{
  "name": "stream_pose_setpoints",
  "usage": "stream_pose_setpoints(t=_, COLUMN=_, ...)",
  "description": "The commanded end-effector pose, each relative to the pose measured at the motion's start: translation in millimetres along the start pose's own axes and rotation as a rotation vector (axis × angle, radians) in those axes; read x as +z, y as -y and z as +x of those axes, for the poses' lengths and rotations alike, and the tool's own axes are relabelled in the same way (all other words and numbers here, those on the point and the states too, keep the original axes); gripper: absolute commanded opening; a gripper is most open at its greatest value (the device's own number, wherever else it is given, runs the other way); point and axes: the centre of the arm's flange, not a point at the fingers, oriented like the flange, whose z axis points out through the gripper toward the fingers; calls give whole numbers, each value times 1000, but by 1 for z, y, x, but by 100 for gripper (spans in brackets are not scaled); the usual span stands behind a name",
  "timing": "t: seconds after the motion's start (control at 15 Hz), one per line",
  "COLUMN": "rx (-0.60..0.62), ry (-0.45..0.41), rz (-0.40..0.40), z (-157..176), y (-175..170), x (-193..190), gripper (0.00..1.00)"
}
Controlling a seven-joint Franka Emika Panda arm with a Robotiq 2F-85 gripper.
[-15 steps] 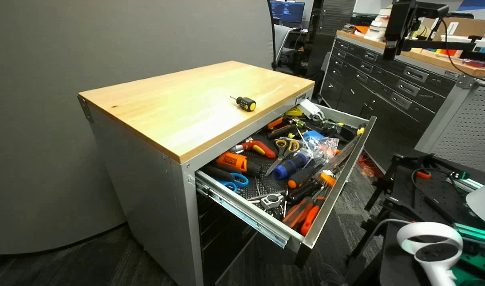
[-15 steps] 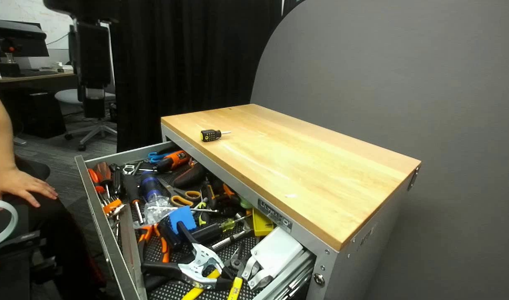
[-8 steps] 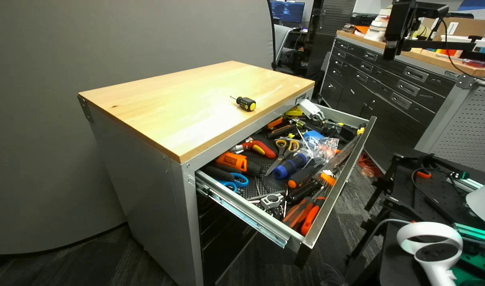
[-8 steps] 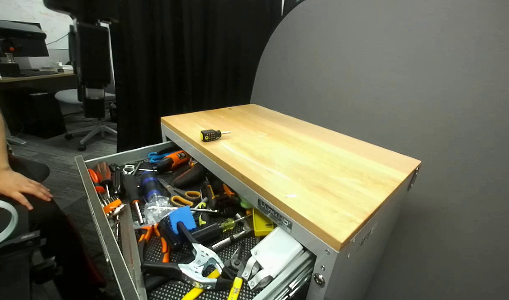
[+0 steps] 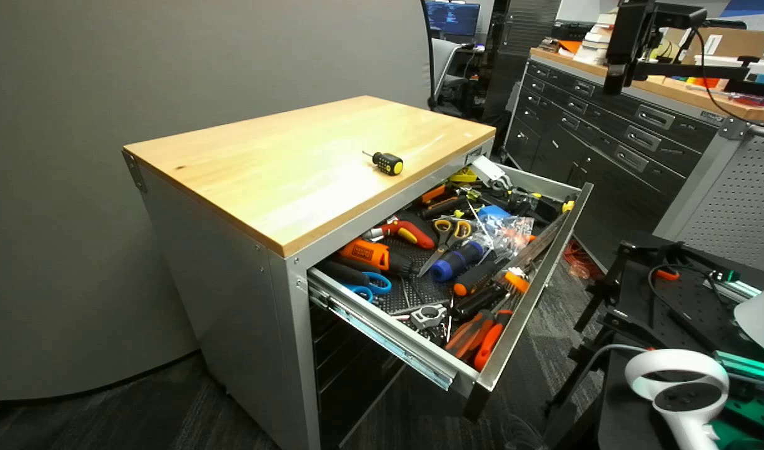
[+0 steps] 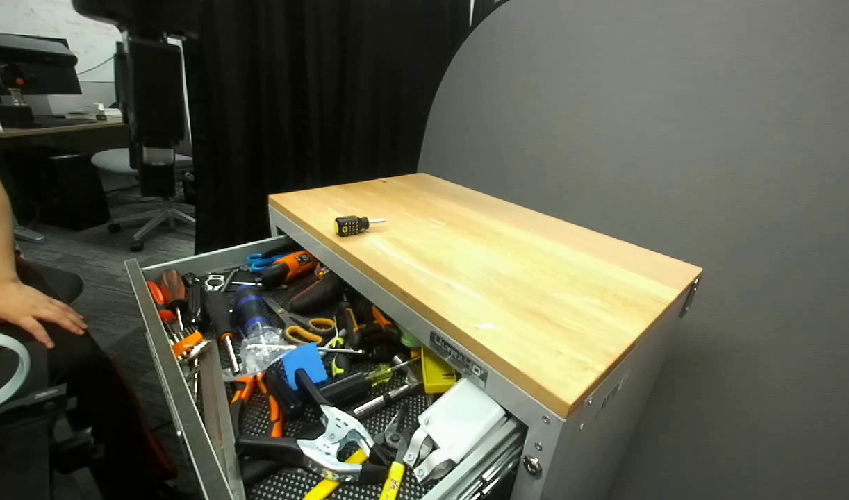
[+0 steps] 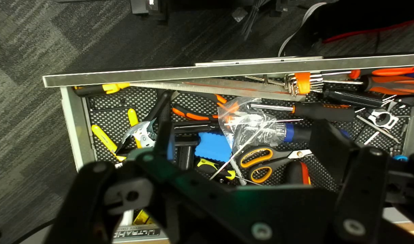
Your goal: Put the screwdriver in the drawer, then close it
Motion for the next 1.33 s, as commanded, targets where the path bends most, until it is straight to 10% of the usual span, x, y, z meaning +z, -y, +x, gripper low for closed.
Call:
stream_pose_setpoints(t=0.0, rx=0, ry=0, rz=0, z=0, y=0, x=0, gripper=100)
stream_pose_setpoints(t=0.67, rx=312, ry=-246, rz=278, z=110, y=103, x=36, gripper=100)
stream_pose_setpoints(t=1.27, rx=199, ry=-503, rz=129, z=199, y=170, x=75, gripper=100)
